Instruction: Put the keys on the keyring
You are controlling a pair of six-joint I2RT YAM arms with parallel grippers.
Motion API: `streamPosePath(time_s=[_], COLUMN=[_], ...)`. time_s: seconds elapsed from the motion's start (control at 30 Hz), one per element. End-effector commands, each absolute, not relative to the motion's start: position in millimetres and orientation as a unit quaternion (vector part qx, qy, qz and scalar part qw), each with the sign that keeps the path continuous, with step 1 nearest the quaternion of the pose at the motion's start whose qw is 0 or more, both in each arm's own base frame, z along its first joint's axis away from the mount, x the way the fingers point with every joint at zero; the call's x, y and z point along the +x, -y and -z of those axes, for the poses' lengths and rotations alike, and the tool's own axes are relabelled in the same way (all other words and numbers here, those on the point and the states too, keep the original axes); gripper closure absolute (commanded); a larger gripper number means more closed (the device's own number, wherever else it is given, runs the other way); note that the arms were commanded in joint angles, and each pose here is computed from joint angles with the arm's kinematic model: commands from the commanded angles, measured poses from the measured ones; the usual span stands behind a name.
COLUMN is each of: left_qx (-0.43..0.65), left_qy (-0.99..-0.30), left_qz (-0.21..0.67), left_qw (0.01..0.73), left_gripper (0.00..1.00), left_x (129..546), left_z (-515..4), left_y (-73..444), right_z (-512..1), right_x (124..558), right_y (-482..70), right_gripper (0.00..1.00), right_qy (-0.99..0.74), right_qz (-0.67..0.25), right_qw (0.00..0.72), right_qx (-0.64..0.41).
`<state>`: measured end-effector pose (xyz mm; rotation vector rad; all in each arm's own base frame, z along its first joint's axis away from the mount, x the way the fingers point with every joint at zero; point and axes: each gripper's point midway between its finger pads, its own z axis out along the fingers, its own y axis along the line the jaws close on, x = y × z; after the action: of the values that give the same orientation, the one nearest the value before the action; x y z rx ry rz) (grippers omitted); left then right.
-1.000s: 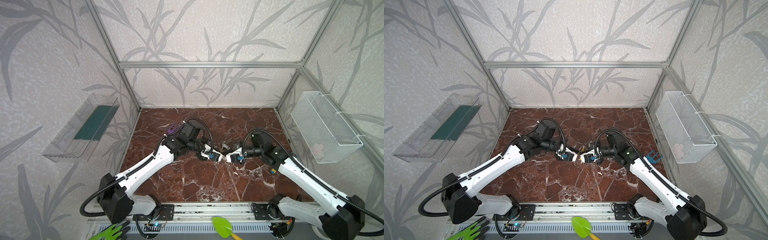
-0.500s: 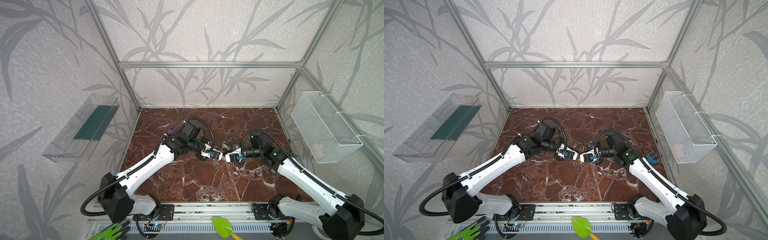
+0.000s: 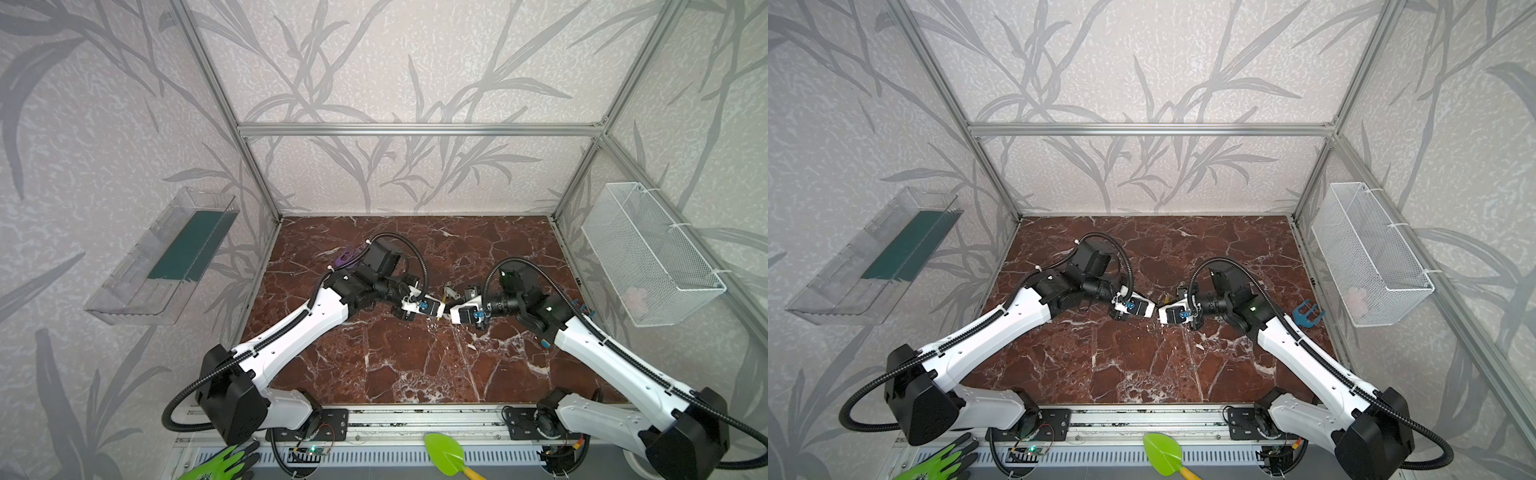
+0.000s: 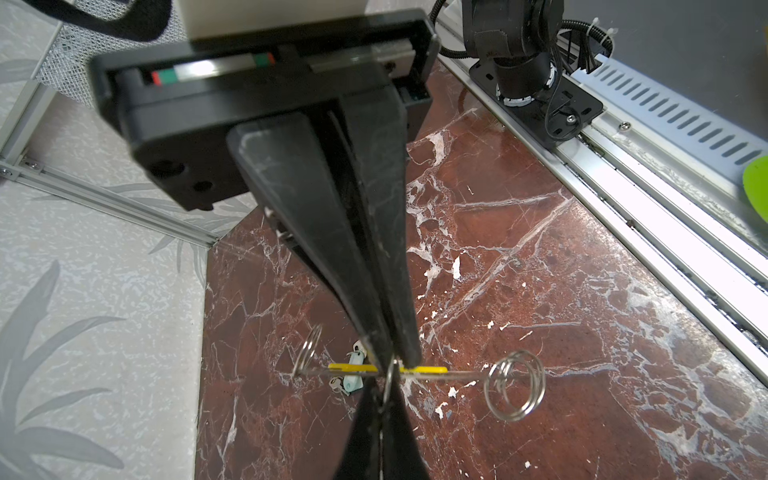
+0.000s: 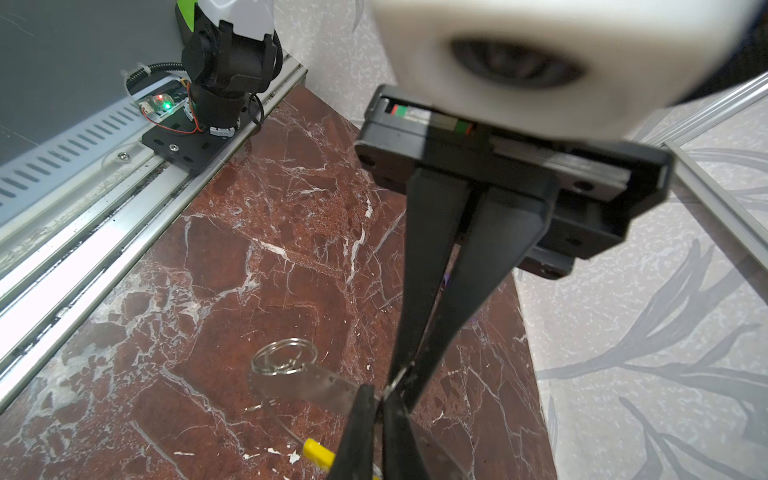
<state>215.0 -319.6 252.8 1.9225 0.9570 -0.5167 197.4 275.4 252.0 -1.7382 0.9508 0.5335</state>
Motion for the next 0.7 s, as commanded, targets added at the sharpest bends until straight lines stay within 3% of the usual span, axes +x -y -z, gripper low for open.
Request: streamPosePath(time_s=[0.0, 0.2, 0.3, 0.57, 0.67], left_qx=[0.762, 0.760, 0.759, 0.757, 0.758], left_qy=[-0.347, -0.349, -0.351, -0.349, -0.350], left_qz=[0.195, 0.195, 0.196, 0.201, 0.202], left_qw=[0.511, 0.512, 0.512, 0.514, 0.513], left_gripper=[1.00, 1.00, 1.00, 1.00, 1.00], left_x=[226, 227, 228, 228, 228], left_z=[-295, -296, -297, -299, -299], left_y=[330, 328, 327, 329, 329], right_z=[-252, -246, -244, -241, -240], right_x=[170, 167, 166, 163, 160], right_y=[-283, -281, -281, -283, -284], right_gripper=[0.87, 0.84, 0.97, 0.99, 0.94], right_qy=[-0.372, -0.377, -0.375, -0.364, -0.364], right_qz=[-0.276, -0.276, -0.272, -0.265, -0.271], right_qw=[0.493, 0.477, 0.475, 0.468, 0.459], right_qx=[-0.736, -0.745, -0.748, -0.761, -0.764])
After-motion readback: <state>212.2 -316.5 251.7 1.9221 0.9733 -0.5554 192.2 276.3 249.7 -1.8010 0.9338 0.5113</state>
